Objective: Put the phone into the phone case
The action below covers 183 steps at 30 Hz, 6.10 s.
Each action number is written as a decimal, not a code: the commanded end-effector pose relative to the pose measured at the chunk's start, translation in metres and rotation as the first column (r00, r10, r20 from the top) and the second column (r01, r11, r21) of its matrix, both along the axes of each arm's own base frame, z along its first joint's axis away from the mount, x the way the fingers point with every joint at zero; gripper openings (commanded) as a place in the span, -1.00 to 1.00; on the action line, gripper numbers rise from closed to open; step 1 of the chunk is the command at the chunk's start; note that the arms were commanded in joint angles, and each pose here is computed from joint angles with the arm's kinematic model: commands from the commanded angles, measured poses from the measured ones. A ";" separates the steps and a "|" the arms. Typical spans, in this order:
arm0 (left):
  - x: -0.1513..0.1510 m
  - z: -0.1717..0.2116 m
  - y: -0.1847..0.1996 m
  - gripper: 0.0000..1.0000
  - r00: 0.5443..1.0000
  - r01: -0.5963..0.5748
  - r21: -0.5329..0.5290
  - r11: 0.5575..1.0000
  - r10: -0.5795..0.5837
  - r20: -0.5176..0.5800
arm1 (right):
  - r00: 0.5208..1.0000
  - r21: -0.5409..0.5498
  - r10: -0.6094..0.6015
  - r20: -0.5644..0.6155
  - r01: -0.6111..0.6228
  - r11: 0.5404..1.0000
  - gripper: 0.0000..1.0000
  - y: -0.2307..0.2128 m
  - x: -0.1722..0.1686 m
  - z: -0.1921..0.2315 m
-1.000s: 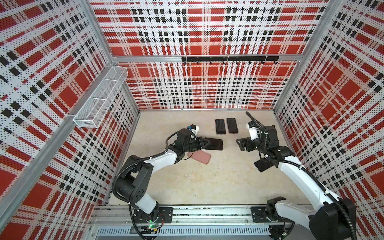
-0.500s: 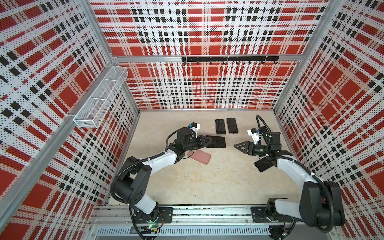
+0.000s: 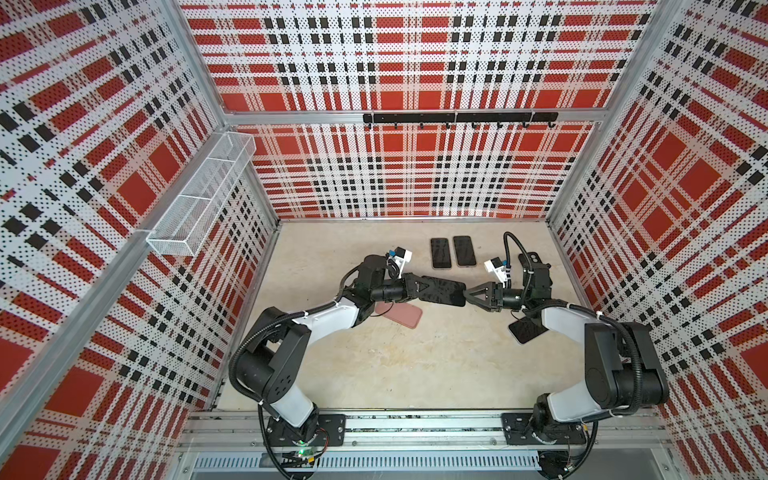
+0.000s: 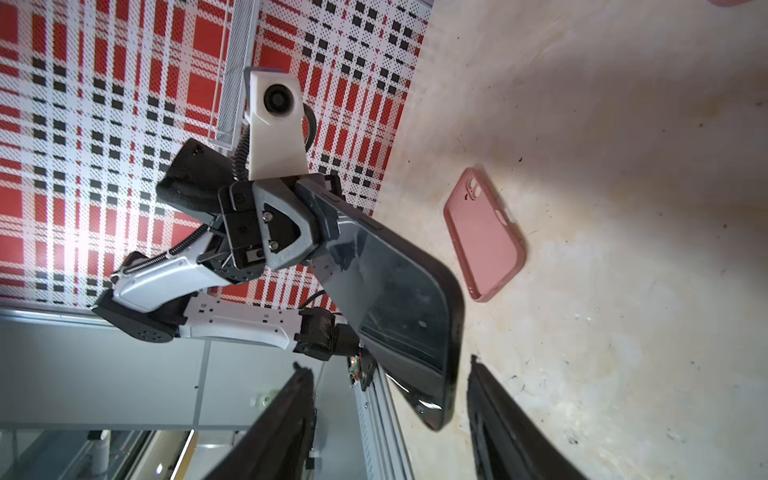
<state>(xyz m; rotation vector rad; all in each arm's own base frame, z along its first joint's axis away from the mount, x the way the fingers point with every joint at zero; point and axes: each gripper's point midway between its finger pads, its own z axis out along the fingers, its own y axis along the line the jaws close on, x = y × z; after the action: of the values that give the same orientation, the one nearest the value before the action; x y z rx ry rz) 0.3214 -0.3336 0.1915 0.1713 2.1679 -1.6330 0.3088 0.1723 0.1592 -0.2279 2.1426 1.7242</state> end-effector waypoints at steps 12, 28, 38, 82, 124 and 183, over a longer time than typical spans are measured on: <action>0.001 0.017 -0.019 -1.00 0.998 0.056 -0.101 0.993 -0.051 0.045 | 0.991 0.072 0.105 0.087 -0.111 0.991 -0.19 0.017 -0.009 0.027; 0.002 0.002 -0.013 -0.37 0.999 0.044 -0.083 0.996 -0.042 0.029 | 0.977 0.216 0.131 0.166 -0.165 0.962 -1.00 0.020 -0.018 0.073; 0.033 0.016 0.056 0.37 0.990 -0.107 0.021 0.994 0.104 0.092 | 0.979 0.234 0.108 0.173 -0.148 0.961 -1.00 0.019 -0.006 0.088; 0.060 -0.164 0.158 -0.38 0.949 -0.259 0.818 0.513 0.295 0.116 | 0.977 -0.080 -0.211 0.007 0.211 0.974 -1.00 -0.002 -0.027 0.017; -0.007 -0.162 0.070 -0.37 0.953 -0.195 0.654 0.730 0.299 -0.050 | 0.971 -0.318 -0.085 -0.222 0.010 0.948 -1.00 0.024 -0.029 -0.104; -0.007 -0.161 0.052 -0.12 0.949 -0.193 0.482 0.855 0.287 -0.130 | 0.927 -0.407 0.003 -0.375 -0.168 0.898 -1.00 0.047 -0.032 -0.155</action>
<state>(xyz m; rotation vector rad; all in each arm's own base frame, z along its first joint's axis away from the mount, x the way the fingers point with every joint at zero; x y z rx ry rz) 0.3083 -0.2785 0.0316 -0.1789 2.5810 -1.0016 0.3120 0.2288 0.0533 -0.1573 2.5844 1.5563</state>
